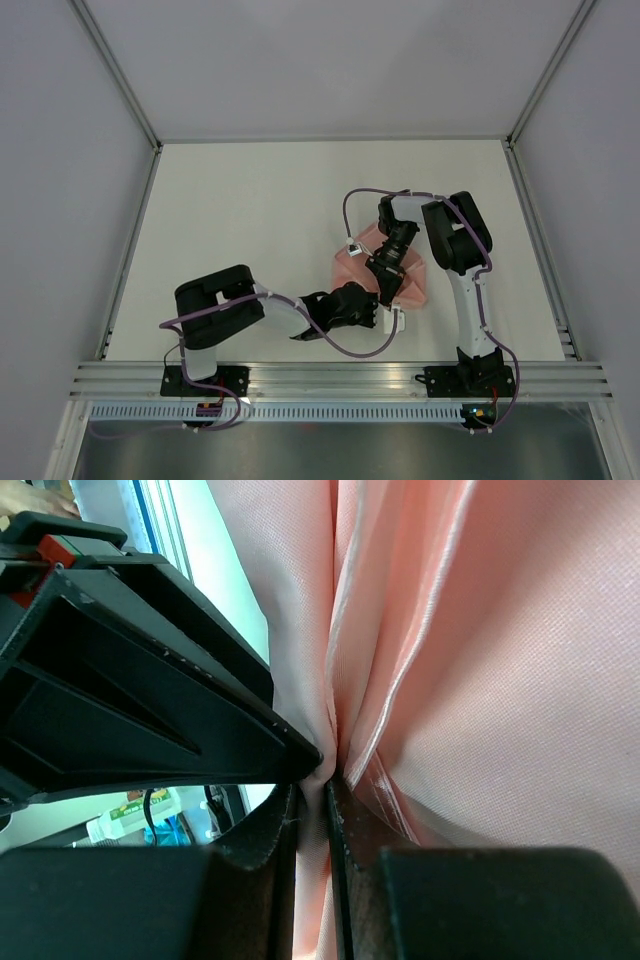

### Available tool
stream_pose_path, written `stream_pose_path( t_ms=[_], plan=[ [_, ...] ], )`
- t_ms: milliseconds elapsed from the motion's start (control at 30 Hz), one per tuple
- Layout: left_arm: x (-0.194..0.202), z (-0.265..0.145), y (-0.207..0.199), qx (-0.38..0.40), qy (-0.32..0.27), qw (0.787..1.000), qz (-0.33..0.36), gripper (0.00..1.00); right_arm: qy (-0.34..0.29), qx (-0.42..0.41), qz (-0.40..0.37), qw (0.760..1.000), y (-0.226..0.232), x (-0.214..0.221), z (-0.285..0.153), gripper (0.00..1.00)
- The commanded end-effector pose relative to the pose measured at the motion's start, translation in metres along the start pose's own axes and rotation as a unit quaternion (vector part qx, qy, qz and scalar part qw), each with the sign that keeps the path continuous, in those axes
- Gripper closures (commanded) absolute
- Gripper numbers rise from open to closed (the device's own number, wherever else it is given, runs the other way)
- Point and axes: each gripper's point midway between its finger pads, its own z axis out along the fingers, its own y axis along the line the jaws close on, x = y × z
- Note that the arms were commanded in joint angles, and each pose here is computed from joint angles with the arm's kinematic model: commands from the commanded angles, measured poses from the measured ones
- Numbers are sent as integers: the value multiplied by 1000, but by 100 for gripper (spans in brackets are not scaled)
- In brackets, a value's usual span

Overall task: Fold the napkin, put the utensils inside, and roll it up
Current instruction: Roll the napkin at the center of the board.

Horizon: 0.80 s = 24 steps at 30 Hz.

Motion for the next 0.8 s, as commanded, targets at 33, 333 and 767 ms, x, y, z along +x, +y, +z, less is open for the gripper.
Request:
stream_pose_path(
  t_ms=[33,333,767],
  plan=[
    [23,2,-40,85,28,994,-62,65,22,88,-89,992,-64,-4,-2,89],
    [35,-3,-51,122,44,980,-150,82,15,80,-89,993,-61,-3,2,89],
    [44,-10,-84,202,76,944,-251,98,-49,108,-106,987,-48,-26,-13,73]
  ],
)
